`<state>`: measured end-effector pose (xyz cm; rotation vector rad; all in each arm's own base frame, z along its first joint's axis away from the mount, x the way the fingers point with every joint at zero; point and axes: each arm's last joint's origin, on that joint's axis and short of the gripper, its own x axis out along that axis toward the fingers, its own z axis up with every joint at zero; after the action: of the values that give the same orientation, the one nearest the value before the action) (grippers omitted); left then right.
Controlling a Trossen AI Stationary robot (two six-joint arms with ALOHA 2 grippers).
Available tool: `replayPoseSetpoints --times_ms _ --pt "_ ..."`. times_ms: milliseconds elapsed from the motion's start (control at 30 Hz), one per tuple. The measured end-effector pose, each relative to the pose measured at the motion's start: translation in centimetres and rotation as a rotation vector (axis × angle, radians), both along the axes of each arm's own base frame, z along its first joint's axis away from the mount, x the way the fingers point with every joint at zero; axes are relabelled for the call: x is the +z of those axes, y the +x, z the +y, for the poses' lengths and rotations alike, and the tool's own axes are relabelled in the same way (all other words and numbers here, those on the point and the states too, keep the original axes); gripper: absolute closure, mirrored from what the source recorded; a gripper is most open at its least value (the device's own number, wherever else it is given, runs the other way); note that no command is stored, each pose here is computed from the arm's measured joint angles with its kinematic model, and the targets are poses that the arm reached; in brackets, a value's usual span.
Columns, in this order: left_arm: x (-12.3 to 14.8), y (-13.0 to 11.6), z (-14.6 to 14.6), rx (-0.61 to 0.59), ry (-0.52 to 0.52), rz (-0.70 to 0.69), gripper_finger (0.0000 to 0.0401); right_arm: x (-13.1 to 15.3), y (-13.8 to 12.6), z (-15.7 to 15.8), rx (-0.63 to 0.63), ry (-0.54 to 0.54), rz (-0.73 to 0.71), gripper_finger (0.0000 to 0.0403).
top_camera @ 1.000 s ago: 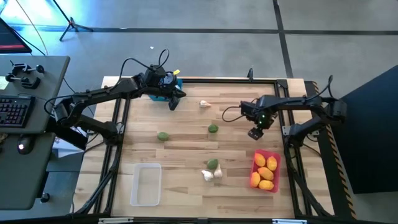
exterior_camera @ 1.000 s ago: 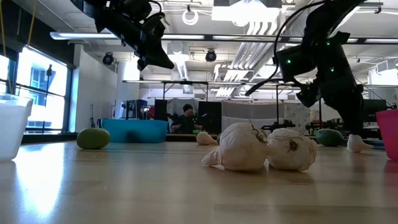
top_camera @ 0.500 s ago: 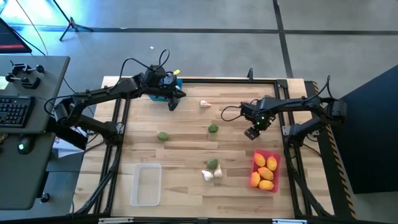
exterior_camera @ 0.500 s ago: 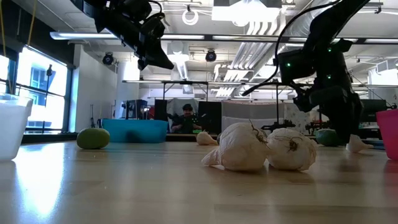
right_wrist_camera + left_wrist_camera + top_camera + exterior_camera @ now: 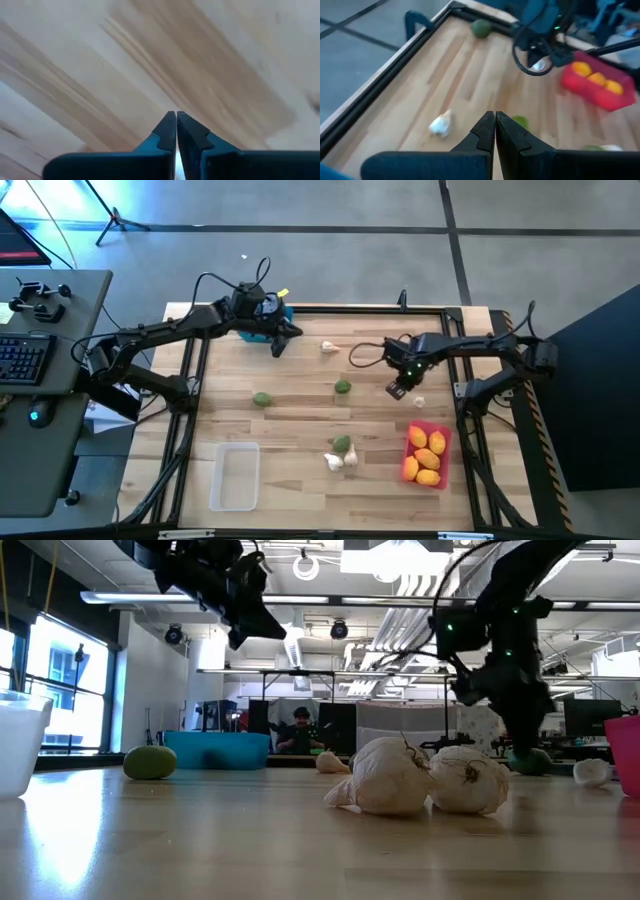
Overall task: Sort produce into baskets
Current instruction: Put the garlic into the blue bin
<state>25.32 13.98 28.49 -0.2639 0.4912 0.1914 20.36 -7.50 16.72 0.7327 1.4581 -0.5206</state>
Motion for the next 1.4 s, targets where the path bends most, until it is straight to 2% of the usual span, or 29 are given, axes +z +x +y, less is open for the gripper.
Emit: replayPoseSetpoints --times_ms 300,533,700,1000,1133,1233,1400 --pt "0.2 0.5 -0.7 -0.045 -0.017 -0.035 0.0401 3.8 3.6 -1.3 0.005 -0.081 -0.268 0.0399" --pt "0.2 0.7 -1.2 -0.062 -0.018 -0.032 0.0401 6.5 4.7 -1.7 -0.080 -0.074 -0.331 0.0402" --pt "0.2 0.8 -1.3 -0.067 -0.018 -0.031 0.0401 6.8 4.3 -1.4 -0.212 -0.027 -0.267 0.0381" --pt "0.2 0.8 -1.4 -0.066 -0.020 -0.031 0.0401 6.2 2.6 0.8 -0.443 -0.002 0.013 0.0258" --pt "0.2 0.8 -1.4 -0.066 -0.019 -0.031 0.0401 4.9 1.7 1.5 -0.510 -0.004 0.112 0.0218" --pt "0.2 0.8 -1.3 -0.065 -0.018 -0.031 0.0401 3.5 1.0 1.8 -0.501 0.008 0.153 0.0202" --pt "0.2 0.8 -1.3 -0.067 -0.014 -0.030 0.0401 2.2 0.0 2.1 -0.347 0.005 0.209 0.0197"
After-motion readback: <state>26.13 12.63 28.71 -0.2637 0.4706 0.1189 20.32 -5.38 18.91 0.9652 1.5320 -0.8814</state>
